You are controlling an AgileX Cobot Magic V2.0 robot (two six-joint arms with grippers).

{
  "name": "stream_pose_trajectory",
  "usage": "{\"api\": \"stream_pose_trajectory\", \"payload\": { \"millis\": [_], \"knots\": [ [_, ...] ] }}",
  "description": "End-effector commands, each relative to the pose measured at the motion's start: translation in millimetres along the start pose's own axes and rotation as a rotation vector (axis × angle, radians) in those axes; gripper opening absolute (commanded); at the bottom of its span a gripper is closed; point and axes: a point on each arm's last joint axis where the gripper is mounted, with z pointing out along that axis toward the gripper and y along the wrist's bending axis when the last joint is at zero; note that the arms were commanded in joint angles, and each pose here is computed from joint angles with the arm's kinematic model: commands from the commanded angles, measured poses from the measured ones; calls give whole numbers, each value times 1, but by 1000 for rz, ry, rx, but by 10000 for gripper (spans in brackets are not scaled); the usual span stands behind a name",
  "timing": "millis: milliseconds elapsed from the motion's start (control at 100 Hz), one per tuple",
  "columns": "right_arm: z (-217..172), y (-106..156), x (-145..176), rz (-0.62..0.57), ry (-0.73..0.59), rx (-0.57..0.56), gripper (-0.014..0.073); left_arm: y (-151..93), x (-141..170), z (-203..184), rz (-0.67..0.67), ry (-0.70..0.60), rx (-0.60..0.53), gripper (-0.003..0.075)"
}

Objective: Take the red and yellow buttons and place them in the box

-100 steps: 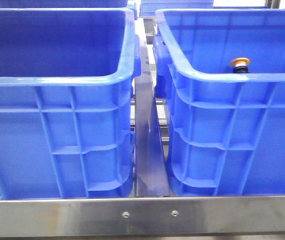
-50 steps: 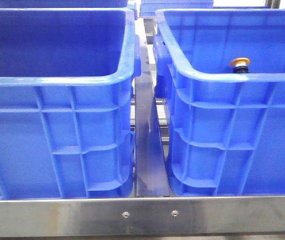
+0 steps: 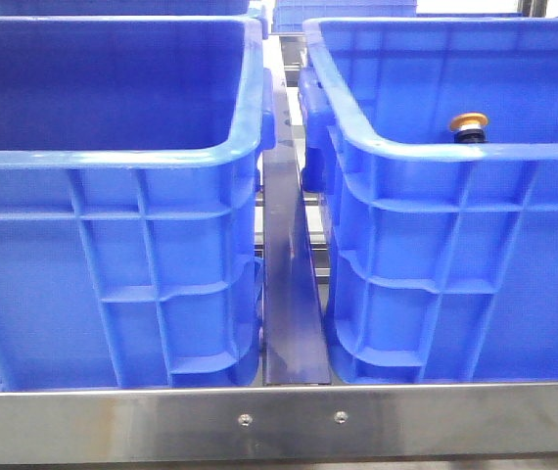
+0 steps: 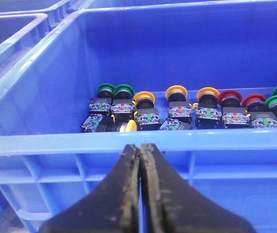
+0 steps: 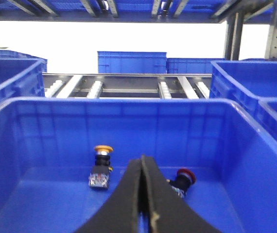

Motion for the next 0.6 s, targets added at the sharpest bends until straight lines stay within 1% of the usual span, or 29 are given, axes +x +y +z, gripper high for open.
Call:
{"api": "stream_pose_trajectory", "payload": {
  "millis": [0,90,150,190,290,490,590],
  "knots": [
    [1,1,0,-5,-81,-8,-58,0,-2,-1,-13,-92,5,-20],
    [-3,1,25,-6,-82,-5,-58,0,-2,-1,-13,-92,5,-20],
    [-8,1,41,-3,-116,-1,-58,0,-2,-1,-13,-92,5,-20],
    [-8,-1,44,-8,-36,20,-58,0,-2,-1,-13,-92,5,-20],
    [-8,-2,48,8,-7,26,-58,0,-2,-1,-13,-93,5,-20],
    [-8,-1,43,7,-54,18,-58,0,-2,-1,-13,-93,5,-20],
    [-8,-1,43,7,-56,18,-58,0,-2,-1,-13,-93,5,-20]
  ]
}}
